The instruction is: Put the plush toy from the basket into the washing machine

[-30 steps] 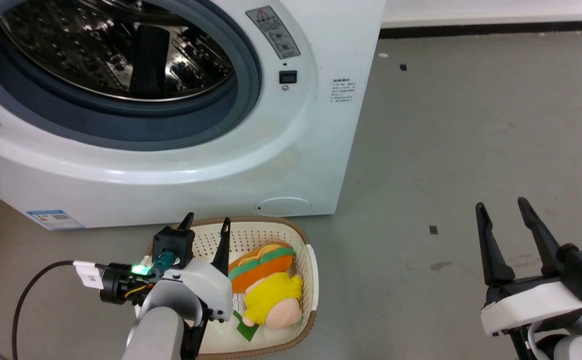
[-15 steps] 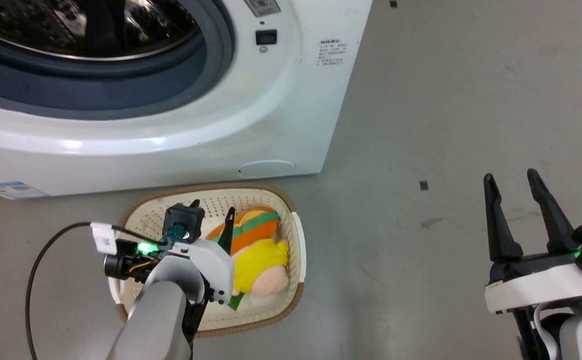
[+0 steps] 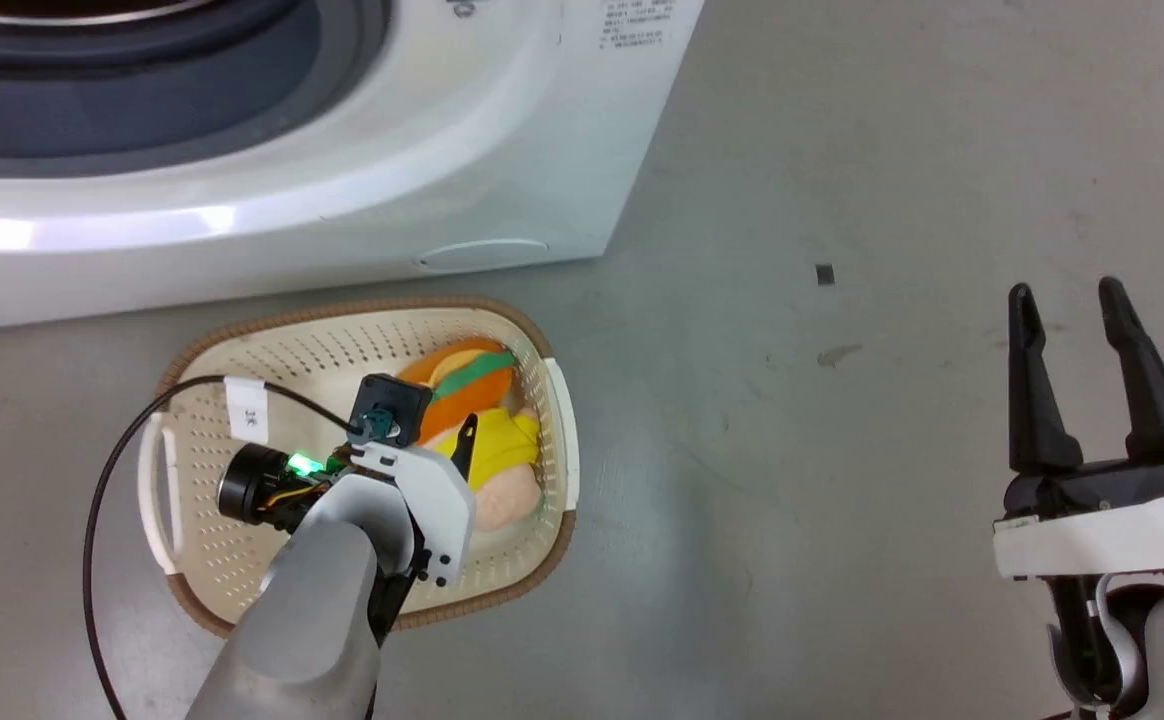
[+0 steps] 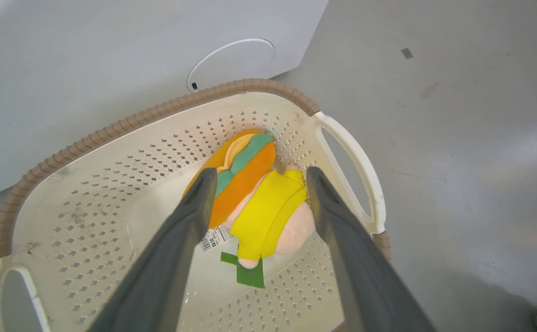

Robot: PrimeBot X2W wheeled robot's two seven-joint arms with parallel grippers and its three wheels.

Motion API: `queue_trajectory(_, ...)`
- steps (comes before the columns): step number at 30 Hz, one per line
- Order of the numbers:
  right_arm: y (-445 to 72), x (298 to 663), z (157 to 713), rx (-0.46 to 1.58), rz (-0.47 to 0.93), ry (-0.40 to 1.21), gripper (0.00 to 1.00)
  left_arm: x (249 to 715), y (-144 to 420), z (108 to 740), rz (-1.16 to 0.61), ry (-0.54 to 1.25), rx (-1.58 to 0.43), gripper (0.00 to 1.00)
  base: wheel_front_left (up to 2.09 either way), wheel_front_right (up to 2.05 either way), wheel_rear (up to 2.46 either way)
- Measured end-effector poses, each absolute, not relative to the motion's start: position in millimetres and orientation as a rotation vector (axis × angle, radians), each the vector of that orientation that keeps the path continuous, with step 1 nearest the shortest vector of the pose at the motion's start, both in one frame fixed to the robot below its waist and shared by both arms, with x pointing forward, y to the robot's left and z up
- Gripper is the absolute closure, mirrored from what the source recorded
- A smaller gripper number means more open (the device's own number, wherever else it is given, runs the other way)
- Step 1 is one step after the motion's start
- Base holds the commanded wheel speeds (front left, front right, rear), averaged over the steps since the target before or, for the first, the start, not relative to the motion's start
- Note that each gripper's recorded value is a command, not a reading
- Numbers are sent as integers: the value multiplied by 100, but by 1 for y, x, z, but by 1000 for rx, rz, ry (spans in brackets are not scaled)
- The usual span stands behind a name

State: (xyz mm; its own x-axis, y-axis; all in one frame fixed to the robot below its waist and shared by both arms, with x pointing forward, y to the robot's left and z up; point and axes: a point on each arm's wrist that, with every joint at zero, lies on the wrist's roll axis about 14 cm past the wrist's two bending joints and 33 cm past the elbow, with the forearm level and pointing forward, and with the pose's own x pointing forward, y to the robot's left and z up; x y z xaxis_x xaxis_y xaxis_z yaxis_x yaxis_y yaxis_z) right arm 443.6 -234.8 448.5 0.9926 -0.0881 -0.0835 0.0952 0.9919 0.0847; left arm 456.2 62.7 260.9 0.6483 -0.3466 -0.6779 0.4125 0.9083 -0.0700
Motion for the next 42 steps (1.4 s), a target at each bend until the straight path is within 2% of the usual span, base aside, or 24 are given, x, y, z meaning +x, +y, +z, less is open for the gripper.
queue_trajectory(17, -253, 462, 417, 95, -142, 101, 0, 444, 57, 179, -507, 987, 135, 0, 0, 0, 0)
queue_trajectory(42, -278, 478, 374, 82, -206, 125, 0, 436, 60, 83, -540, 1188, 282, 0, 0, 0, 0)
